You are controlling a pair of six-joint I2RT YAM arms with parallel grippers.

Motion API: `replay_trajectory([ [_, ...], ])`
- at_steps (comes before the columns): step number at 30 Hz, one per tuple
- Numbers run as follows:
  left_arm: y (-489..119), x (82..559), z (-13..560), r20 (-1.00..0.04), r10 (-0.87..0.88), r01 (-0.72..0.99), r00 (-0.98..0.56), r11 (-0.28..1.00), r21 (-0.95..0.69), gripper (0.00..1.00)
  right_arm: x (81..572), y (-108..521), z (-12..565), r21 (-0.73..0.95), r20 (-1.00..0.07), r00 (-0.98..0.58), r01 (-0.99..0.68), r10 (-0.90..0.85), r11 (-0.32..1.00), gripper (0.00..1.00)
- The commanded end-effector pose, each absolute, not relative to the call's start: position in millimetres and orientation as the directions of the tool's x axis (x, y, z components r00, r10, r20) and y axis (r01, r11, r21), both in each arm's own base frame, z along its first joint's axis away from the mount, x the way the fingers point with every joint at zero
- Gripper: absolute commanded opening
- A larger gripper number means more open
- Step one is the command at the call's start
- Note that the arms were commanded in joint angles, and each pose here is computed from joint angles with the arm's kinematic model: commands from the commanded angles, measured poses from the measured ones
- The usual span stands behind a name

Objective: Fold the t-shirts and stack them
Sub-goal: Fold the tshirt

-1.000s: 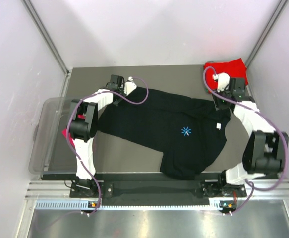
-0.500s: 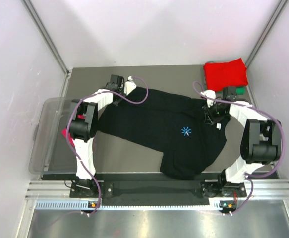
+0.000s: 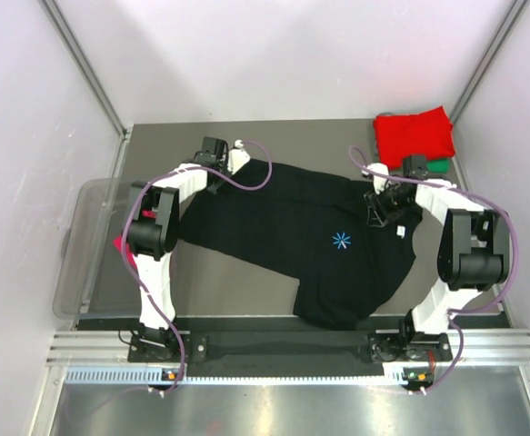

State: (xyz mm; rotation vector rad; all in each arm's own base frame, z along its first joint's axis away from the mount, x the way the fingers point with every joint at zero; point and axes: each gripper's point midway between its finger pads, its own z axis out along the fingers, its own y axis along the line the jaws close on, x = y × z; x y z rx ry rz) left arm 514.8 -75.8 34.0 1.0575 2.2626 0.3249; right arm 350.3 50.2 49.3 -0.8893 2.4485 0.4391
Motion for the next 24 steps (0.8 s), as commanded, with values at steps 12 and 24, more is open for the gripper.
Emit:
replay_trajectory([
  [12,-66.0,495.8,8.9,-0.369,0.749,0.633,-0.55,0.662,0.401,0.25,384.6,78.4,50.4,0.125,-0.596,-0.612,-0.711,-0.52,0.692,0.43],
  [24,-66.0,495.8,8.9,-0.369,0.749,0.633,-0.55,0.662,0.401,0.24,388.4,83.0,52.0,0.07,-0.585,-0.606,-0.7,-0.539,0.711,0.07],
])
